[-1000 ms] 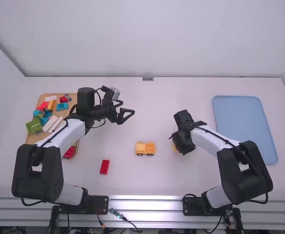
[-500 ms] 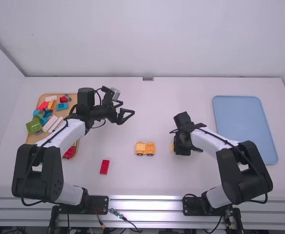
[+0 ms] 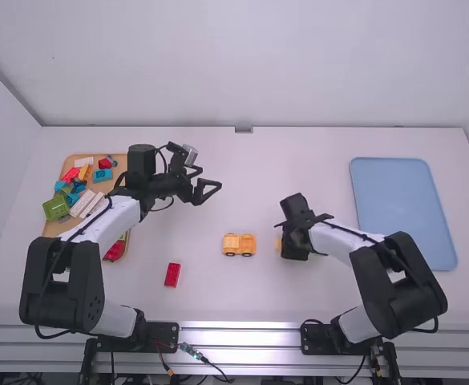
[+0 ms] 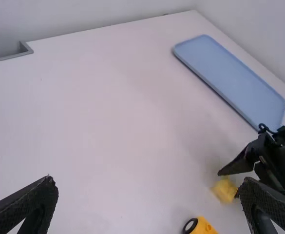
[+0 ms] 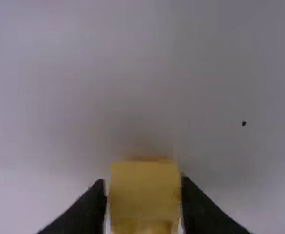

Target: Assemble lego blocks to make yellow taxi

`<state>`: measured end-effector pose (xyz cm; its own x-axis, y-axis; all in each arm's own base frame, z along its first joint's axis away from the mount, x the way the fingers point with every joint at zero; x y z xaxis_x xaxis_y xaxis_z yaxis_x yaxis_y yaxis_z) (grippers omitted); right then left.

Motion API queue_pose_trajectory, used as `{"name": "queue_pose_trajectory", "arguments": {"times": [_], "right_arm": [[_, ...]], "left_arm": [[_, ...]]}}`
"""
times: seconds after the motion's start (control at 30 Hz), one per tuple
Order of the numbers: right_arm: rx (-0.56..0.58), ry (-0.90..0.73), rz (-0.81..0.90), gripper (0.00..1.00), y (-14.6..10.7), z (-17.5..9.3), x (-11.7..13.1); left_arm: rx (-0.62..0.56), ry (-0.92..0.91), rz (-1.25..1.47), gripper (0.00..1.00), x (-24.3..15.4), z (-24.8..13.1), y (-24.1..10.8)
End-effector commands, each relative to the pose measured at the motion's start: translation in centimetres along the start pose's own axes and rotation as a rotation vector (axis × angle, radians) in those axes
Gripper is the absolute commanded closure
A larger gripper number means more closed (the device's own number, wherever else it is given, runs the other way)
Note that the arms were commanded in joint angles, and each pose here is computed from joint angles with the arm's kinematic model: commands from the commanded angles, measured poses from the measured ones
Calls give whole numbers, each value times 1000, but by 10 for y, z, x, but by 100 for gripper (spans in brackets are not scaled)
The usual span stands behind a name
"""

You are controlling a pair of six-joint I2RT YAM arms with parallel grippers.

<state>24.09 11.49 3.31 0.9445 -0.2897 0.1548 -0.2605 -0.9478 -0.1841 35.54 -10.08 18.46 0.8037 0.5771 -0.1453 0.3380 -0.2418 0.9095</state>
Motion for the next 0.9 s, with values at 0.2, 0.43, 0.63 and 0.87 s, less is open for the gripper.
{"name": "queue_pose_trajectory", "arguments": {"times": [0.2, 0.43, 0.63, 0.87], "right_arm": [[54, 34, -131, 24, -7, 1, 6], [148, 0, -189, 34, -4, -13, 9], [185, 62, -263, 32, 4, -39, 19], [264, 344, -946, 1, -3, -89, 37]], "left_arm": [[-14, -11, 23, 3, 0, 0, 6], [-13, -8, 23, 1, 1, 0, 6], [-13, -7, 23, 1, 1, 0, 6], [-8, -10, 23, 1, 0, 0, 5]]}}
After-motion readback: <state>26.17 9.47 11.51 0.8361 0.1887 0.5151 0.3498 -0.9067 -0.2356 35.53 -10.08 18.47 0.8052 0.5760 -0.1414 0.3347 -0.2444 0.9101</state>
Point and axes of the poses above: each hand's point on the last joint's axis, 136 mm out from that joint toward the fingers, its own z axis out along the fingers, its own x axis along the line the jaws close on, y = z × x, the point moved 6 cm from there along -z, back along the fingers, and after that the axes turned 14 degrees about z, right-handed, at the moved point
